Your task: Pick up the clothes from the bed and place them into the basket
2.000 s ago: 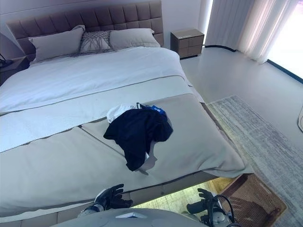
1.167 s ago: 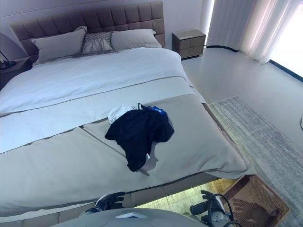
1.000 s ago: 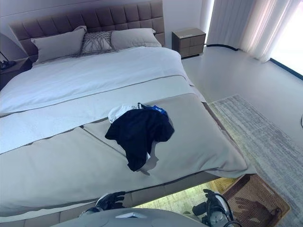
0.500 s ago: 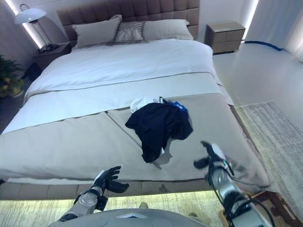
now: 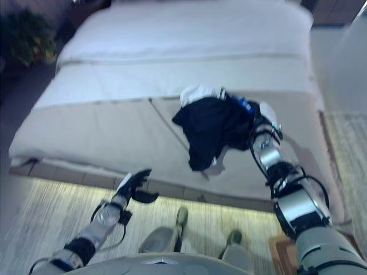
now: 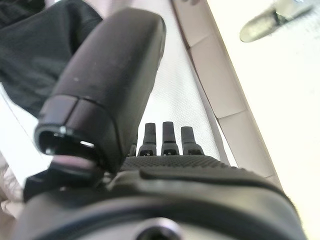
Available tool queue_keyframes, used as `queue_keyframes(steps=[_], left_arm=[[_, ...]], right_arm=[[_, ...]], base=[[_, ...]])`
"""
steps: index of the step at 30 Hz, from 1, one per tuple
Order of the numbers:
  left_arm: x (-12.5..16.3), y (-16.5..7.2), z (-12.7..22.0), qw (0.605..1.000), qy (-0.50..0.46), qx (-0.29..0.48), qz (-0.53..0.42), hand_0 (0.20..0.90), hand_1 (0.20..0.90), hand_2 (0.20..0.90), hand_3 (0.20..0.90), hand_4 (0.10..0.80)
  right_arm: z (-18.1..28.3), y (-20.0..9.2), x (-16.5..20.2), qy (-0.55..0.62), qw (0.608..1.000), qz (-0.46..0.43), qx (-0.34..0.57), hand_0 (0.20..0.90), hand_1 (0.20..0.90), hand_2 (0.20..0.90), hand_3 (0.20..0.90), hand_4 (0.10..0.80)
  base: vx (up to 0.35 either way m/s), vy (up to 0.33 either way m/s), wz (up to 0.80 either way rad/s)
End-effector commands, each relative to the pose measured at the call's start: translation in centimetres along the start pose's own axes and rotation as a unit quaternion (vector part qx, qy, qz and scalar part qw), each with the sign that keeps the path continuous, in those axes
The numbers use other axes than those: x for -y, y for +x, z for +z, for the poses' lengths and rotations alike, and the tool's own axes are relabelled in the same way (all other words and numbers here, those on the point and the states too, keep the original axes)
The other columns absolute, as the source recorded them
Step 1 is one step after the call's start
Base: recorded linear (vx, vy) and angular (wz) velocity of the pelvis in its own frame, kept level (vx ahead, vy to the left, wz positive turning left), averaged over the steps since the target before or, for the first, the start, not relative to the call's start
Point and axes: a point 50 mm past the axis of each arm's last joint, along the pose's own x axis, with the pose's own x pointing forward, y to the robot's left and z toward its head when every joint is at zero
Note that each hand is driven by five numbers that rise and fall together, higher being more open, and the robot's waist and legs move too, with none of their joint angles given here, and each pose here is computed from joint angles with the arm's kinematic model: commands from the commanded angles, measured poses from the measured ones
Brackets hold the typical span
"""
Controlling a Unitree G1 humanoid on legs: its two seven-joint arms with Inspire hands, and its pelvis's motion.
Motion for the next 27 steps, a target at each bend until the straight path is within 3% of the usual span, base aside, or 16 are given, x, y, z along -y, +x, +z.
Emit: queue_keyframes(steps=[1,13,24,25,26,27], left_arm=[[-3.1,0.6,5.9,0.989,-0.014,0.132,0.066,0.900,0.900,0.900,0.900,0.800],[-5.4,-1.3,10.5,0.961,-0.066,0.247,0.104,0.900,0.900,0.900,0.900,0.800],[-5.3,-2.1,9.5,0.962,-0.080,0.244,0.096,0.900,0.900,0.900,0.900,0.800],[-5.3,-2.2,9.3,0.962,-0.079,0.242,0.095,0.900,0.900,0.900,0.900,0.800],[-5.3,-2.3,9.1,0.963,-0.078,0.240,0.094,0.900,0.900,0.900,0.900,0.800],[-5.3,-2.3,9.0,0.963,-0.079,0.239,0.094,0.900,0.900,0.900,0.900,0.800]], right_arm=[[4.0,0.5,3.1,-0.014,0.994,-0.059,0.088,0.900,0.900,0.900,0.900,0.800],[7.6,1.7,8.2,0.019,0.989,-0.111,0.093,0.900,0.900,0.900,0.900,0.800],[11.2,1.7,9.8,0.113,0.979,-0.091,0.142,0.900,0.900,0.900,0.900,0.800],[11.3,1.6,9.8,0.133,0.976,-0.087,0.149,0.860,0.860,0.860,0.853,0.753],[11.6,1.5,9.7,0.162,0.971,-0.077,0.157,0.738,0.738,0.738,0.711,0.611],[11.7,1.5,9.7,0.179,0.967,-0.077,0.162,0.573,0.573,0.573,0.518,0.418]], base=[[-0.085,0.060,0.26],[-0.039,0.061,0.10],[-0.036,-0.001,0.05],[-0.001,-0.026,0.05],[0.000,0.000,0.00],[0.000,0.000,0.00]])
